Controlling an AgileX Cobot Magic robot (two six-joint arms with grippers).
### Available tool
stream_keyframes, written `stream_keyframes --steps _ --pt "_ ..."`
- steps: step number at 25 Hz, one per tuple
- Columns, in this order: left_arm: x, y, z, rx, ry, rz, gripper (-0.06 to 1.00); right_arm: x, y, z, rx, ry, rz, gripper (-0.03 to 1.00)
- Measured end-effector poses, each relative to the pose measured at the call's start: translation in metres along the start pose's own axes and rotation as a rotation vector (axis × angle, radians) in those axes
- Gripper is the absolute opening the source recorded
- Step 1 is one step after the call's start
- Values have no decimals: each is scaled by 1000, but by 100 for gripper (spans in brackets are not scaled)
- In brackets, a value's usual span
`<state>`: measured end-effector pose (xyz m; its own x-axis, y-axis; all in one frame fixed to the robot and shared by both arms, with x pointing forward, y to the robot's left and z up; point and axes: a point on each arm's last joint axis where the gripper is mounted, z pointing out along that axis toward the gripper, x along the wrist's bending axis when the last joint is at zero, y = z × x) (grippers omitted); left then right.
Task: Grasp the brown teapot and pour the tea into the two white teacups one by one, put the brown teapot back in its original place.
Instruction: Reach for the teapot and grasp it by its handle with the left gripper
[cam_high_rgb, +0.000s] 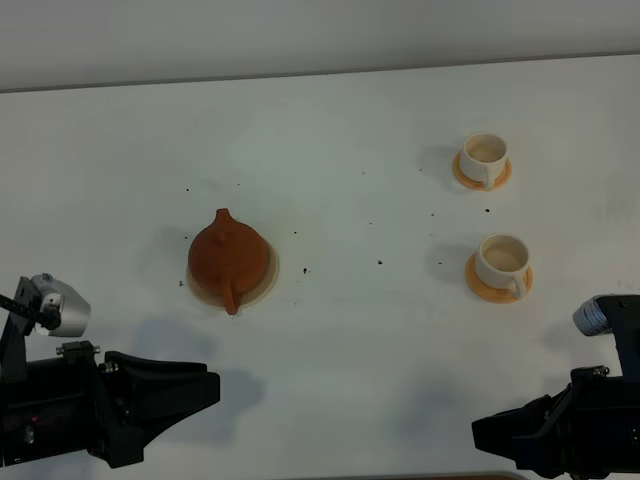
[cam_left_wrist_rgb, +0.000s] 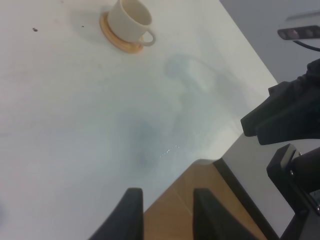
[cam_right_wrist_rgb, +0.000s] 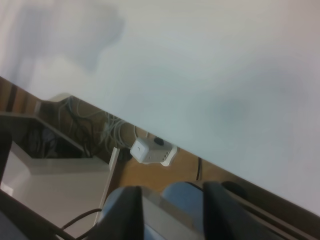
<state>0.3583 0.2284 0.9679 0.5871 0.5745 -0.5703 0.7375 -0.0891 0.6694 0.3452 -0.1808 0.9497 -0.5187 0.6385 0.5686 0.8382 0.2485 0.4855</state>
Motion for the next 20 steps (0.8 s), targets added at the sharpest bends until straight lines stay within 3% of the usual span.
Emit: stream_keyframes --steps 20 --pt "0 0 0 0 0 1 25 1 -1 0 6 14 2 28"
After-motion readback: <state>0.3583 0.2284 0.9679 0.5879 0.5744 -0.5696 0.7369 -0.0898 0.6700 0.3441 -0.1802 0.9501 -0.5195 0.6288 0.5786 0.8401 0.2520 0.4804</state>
